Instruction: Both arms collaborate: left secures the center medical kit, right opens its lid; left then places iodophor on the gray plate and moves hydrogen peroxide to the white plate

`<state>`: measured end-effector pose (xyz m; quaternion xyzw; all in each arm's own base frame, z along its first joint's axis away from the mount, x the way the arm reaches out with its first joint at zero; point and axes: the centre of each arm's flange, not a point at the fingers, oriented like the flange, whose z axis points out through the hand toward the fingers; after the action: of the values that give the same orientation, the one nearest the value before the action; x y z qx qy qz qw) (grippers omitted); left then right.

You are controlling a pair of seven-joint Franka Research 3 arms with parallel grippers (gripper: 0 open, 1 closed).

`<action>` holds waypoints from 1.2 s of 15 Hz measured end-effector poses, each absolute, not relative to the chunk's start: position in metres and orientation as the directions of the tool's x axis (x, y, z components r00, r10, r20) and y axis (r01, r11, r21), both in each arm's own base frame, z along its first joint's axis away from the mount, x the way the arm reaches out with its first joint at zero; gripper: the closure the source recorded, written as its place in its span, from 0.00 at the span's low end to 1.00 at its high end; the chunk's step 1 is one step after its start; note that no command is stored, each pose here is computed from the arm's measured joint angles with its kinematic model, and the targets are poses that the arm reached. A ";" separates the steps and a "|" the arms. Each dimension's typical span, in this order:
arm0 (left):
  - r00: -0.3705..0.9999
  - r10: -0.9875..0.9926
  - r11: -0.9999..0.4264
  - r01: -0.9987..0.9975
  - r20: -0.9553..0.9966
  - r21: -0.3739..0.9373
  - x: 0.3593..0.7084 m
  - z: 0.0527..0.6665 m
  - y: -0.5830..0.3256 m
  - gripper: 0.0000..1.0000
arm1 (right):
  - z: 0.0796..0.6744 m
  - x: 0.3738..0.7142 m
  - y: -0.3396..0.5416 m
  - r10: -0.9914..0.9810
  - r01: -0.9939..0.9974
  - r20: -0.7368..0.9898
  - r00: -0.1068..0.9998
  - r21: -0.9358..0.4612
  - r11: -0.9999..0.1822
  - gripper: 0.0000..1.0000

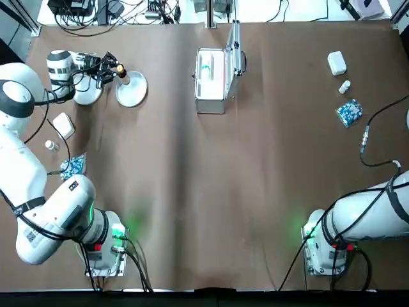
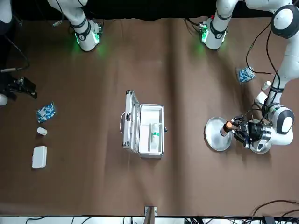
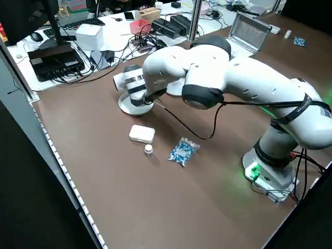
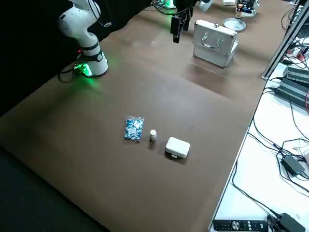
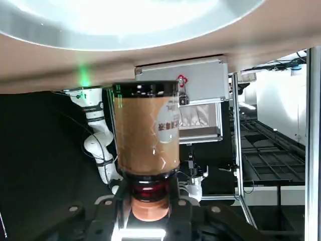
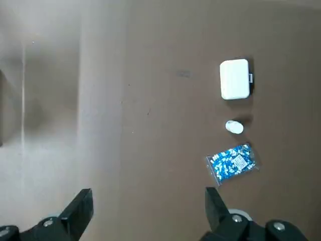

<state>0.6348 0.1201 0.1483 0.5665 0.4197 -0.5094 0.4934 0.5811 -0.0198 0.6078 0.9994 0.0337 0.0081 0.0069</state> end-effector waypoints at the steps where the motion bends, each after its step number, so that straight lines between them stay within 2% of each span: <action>1: 0.124 -0.030 -0.162 0.978 -0.992 0.127 0.634 0.145 0.118 0.67 | 0.608 0.581 -0.020 0.068 0.068 0.016 0.998 0.014 -0.998 0.01; 18: 0.068 0.023 -0.149 0.987 -0.997 0.064 0.632 0.110 0.107 0.67 | 0.608 0.581 -0.019 0.069 0.069 0.014 0.998 0.014 -0.998 0.01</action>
<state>0.6323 0.1067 0.1095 0.5590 0.4518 -0.5119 0.4705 0.5810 -0.0189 0.6077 0.9994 0.0344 0.0074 0.0068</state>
